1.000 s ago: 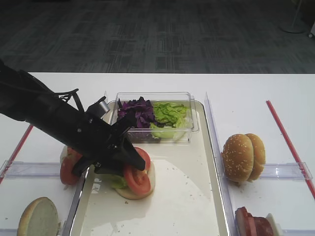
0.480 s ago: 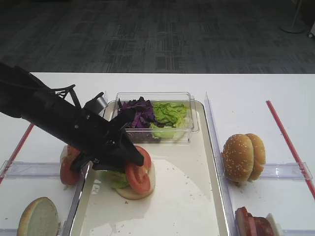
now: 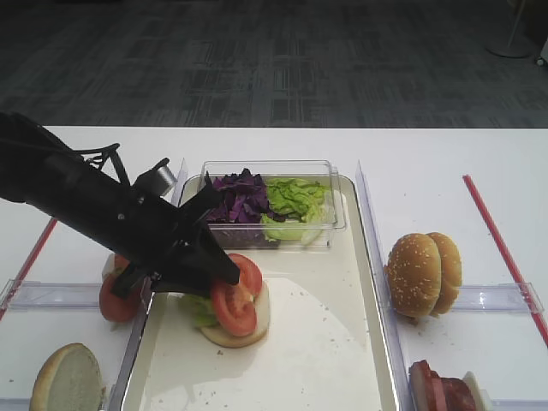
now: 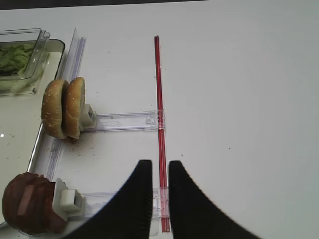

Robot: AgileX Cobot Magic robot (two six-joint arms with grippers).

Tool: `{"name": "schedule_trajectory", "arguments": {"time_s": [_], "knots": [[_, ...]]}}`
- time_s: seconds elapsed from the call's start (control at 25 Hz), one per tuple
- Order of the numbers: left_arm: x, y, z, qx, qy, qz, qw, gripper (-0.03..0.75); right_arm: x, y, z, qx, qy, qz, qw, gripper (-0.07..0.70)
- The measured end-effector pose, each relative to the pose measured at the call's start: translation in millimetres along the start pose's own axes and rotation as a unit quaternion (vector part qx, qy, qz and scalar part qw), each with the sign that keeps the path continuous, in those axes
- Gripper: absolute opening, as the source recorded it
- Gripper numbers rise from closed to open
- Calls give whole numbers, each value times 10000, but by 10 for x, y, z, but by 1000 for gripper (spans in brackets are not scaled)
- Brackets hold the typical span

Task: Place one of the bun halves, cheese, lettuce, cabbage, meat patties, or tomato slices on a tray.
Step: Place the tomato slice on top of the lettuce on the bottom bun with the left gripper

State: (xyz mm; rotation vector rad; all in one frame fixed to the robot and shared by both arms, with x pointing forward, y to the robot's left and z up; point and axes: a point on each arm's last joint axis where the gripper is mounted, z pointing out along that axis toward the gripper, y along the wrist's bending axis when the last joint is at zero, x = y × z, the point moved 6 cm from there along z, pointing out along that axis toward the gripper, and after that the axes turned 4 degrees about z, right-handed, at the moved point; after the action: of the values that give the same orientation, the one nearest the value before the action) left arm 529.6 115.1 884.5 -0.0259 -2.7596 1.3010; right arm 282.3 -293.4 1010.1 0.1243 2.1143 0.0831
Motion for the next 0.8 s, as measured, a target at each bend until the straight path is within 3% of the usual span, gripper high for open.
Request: {"name": "schedule_trajectory", "arguments": {"time_s": [0.8], "knots": [[-47, 92, -194, 180, -58, -198, 9996, 210, 0, 0, 0, 0, 0, 0, 10000, 130]]}}
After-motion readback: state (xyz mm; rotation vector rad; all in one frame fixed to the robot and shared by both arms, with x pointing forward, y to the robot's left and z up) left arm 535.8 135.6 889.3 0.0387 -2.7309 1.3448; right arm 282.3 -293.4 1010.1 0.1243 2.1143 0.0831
